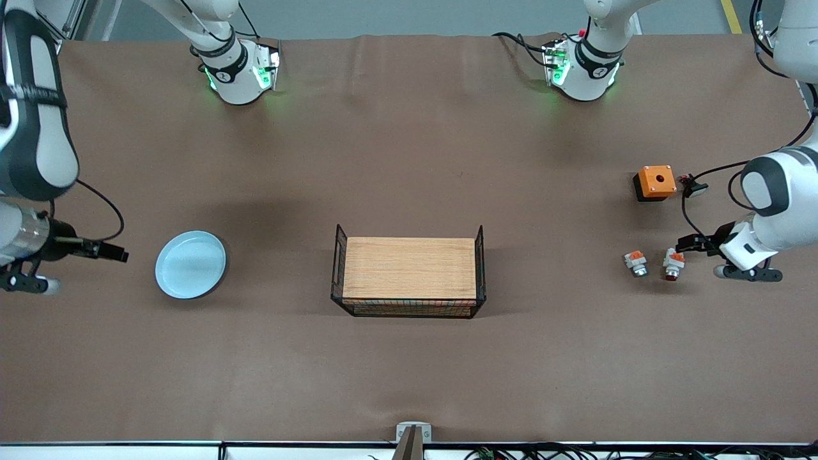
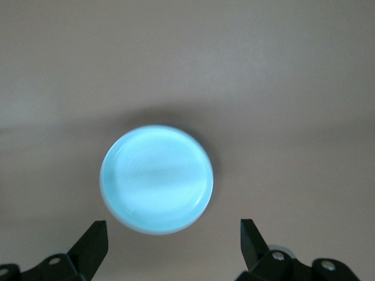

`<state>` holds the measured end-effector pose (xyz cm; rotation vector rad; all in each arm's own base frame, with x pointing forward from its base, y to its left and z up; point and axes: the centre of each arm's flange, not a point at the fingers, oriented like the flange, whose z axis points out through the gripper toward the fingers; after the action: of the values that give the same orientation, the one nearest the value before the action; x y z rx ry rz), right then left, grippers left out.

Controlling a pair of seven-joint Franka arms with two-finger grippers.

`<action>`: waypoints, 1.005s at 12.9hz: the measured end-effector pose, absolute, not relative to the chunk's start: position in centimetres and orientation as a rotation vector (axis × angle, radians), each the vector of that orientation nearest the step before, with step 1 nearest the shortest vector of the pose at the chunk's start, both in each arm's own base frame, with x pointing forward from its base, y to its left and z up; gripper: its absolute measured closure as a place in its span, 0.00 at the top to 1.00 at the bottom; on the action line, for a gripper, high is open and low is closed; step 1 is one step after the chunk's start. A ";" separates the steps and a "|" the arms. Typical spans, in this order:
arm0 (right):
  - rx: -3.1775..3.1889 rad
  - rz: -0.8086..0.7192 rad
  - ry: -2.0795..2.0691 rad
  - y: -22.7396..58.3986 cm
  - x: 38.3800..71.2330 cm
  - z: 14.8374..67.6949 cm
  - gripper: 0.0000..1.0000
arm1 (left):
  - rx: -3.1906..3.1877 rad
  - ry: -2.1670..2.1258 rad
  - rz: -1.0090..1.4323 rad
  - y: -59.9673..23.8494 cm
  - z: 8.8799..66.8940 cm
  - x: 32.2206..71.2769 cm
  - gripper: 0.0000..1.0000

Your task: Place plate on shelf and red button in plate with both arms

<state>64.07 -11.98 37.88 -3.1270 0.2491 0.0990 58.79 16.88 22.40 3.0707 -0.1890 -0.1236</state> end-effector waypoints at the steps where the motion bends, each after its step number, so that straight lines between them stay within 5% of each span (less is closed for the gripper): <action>1: -3.139 0.086 0.241 -12.4 64.7 35.7 1.00 | 3.067 -0.208 -0.119 16.7 21.6 58.9 0.81; 4: -3.142 0.070 0.229 -13.6 65.6 30.0 1.00 | 3.055 -0.271 -0.110 16.5 19.8 58.9 0.78; 8: -3.126 0.143 0.225 -14.1 65.4 25.1 1.00 | 3.045 -0.302 -0.121 16.2 19.0 58.9 0.52; 13: -3.158 0.244 0.197 -15.4 64.3 20.6 0.97 | 3.040 -0.319 -0.121 15.6 19.1 59.1 0.41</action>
<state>64.28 -15.43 20.60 -3.1583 0.1970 0.2441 59.10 15.60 19.09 3.0403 -0.3188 -0.1208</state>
